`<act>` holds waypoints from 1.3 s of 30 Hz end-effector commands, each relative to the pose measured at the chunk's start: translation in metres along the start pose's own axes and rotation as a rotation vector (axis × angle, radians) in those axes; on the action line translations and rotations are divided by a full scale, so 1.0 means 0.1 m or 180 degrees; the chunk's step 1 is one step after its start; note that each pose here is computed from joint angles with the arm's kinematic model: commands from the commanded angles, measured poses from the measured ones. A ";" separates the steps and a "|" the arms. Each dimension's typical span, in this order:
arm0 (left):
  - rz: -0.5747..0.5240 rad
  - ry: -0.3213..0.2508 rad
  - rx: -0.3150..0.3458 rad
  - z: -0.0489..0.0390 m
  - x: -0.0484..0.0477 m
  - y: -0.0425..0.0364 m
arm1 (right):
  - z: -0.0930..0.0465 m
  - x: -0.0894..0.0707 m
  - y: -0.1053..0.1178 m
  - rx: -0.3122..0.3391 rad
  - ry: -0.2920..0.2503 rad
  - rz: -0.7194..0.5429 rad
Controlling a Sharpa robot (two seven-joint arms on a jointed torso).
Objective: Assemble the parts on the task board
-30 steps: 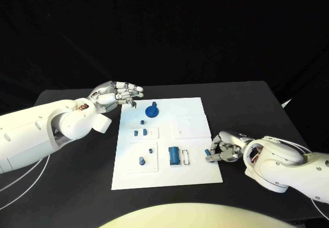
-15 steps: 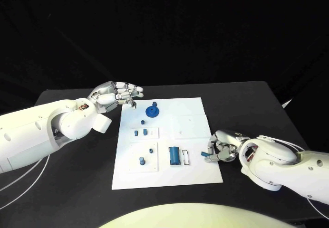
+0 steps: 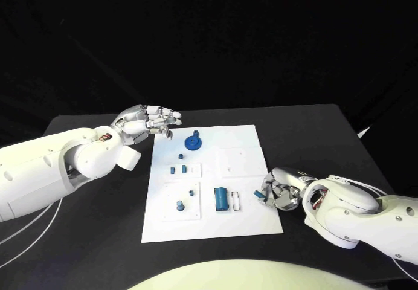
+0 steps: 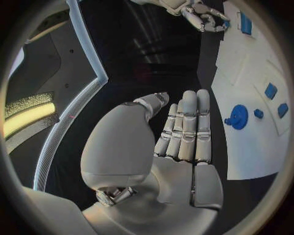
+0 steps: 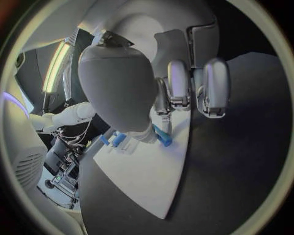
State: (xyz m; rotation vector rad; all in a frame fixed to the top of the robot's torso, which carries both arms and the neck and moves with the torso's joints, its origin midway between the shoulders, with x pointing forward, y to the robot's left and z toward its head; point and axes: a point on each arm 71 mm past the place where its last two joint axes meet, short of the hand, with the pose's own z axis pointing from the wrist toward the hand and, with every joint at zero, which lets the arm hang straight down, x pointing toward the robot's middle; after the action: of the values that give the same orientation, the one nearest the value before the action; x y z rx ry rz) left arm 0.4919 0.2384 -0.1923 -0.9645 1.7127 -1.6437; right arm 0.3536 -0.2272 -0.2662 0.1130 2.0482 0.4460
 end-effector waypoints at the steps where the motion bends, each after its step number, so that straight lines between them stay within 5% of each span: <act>1: -0.0007 0.0058 0.0005 0.007 0.025 -0.004 | -0.02 0.02 0.03 0.0080 0.0090 0.0260; 16: -0.0015 0.0103 -0.0006 0.014 0.044 -0.001 | 0.03 0.05 0.30 -0.0027 0.0211 0.0638; 39: -0.0004 0.0059 0.0048 0.006 0.034 -0.015 | 0.17 0.20 0.43 0.0023 0.0395 0.0693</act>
State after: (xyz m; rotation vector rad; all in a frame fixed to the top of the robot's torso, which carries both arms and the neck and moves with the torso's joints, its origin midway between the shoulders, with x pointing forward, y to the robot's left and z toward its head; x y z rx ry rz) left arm 0.4911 0.2371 -0.1922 -0.9595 1.7197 -1.6474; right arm 0.3546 -0.1780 -0.2729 0.3201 2.1505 0.5968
